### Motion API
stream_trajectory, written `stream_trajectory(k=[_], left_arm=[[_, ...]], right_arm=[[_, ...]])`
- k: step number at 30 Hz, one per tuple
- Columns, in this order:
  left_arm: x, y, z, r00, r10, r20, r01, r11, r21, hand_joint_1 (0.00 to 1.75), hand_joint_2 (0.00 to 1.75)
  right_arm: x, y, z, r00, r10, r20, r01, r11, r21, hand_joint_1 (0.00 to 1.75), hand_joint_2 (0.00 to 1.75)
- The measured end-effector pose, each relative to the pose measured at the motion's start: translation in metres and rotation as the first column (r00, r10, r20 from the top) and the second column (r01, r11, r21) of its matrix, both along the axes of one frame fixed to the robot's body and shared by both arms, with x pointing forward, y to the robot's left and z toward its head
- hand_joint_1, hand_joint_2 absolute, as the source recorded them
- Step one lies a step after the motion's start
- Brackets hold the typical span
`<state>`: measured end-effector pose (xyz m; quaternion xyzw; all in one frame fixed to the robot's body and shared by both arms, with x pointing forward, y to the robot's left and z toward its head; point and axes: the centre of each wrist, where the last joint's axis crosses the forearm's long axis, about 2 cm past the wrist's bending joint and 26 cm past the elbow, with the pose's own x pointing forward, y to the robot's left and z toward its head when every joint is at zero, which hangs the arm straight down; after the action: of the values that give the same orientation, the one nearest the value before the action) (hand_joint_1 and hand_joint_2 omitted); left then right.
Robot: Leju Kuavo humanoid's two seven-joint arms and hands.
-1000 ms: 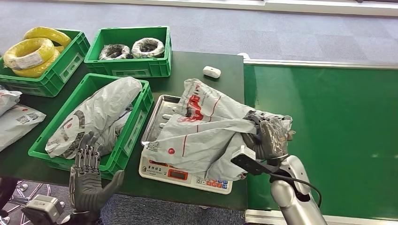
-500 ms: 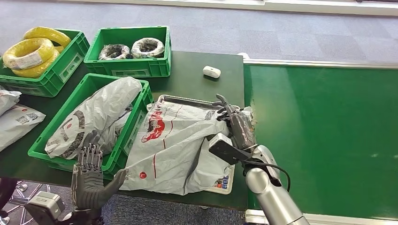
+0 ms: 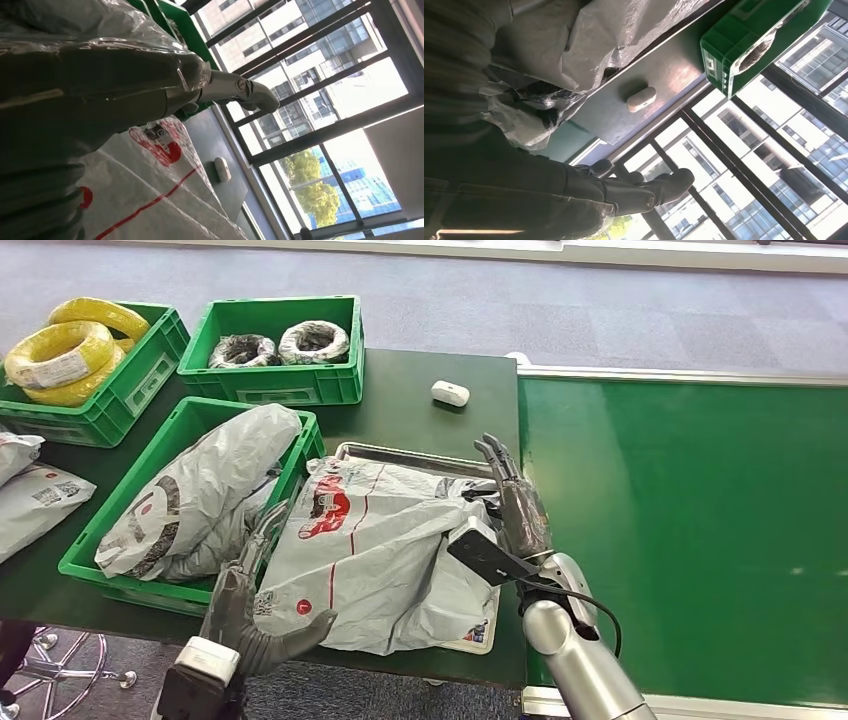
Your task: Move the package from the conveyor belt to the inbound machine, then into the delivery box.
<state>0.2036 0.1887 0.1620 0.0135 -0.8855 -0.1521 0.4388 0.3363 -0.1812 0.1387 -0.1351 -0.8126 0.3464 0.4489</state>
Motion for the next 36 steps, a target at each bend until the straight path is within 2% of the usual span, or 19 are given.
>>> stream_trajectory(k=[3,7,15,17,19,22,26,29,34,36], left_arm=[[0.007,-0.012,0.003,0.999,-0.045,-0.019,0.047,0.993,0.106,0.00,1.75],[0.021,-0.038,0.000,0.994,-0.093,-0.057,0.106,0.943,0.316,0.00,1.75],[0.044,-0.067,-0.011,0.989,-0.104,-0.108,0.146,0.835,0.531,0.00,1.75],[0.051,-0.073,-0.016,0.995,-0.040,-0.095,0.091,0.775,0.625,0.79,1.75],[0.061,-0.078,-0.019,0.997,0.070,-0.031,-0.025,0.683,0.730,1.59,1.75],[0.077,-0.082,-0.026,0.986,0.161,0.033,-0.124,0.595,0.794,1.70,1.75],[0.086,-0.082,-0.033,0.983,0.183,0.028,-0.132,0.585,0.800,1.75,1.75],[0.090,-0.076,-0.034,0.976,0.215,0.017,-0.151,0.626,0.765,1.75,1.75],[0.094,-0.057,-0.032,0.963,0.265,-0.052,-0.182,0.780,0.598,1.75,1.75],[0.094,-0.052,-0.029,0.958,0.282,-0.051,-0.205,0.798,0.567,1.75,1.75]], right_arm=[[0.000,-0.003,0.000,1.000,-0.003,0.020,0.002,1.000,0.016,0.00,1.75],[-0.005,-0.007,0.002,0.999,0.004,0.054,-0.007,0.998,0.058,0.00,1.75],[-0.017,-0.015,0.007,0.993,0.026,0.113,-0.040,0.991,0.130,0.00,1.75],[-0.019,-0.016,0.010,0.991,0.035,0.130,-0.055,0.987,0.153,0.00,1.75],[-0.018,-0.016,0.013,0.989,0.049,0.140,-0.074,0.982,0.175,0.00,1.75],[-0.014,-0.012,0.020,0.985,0.076,0.153,-0.104,0.978,0.183,0.00,1.75],[-0.011,-0.008,0.025,0.982,0.091,0.165,-0.122,0.976,0.183,0.00,1.75],[-0.008,-0.004,0.027,0.981,0.104,0.166,-0.136,0.972,0.192,0.00,1.75],[0.000,0.007,0.032,0.978,0.126,0.165,-0.159,0.967,0.200,0.00,1.75],[0.002,0.010,0.033,0.977,0.131,0.165,-0.164,0.966,0.200,0.00,1.75]])
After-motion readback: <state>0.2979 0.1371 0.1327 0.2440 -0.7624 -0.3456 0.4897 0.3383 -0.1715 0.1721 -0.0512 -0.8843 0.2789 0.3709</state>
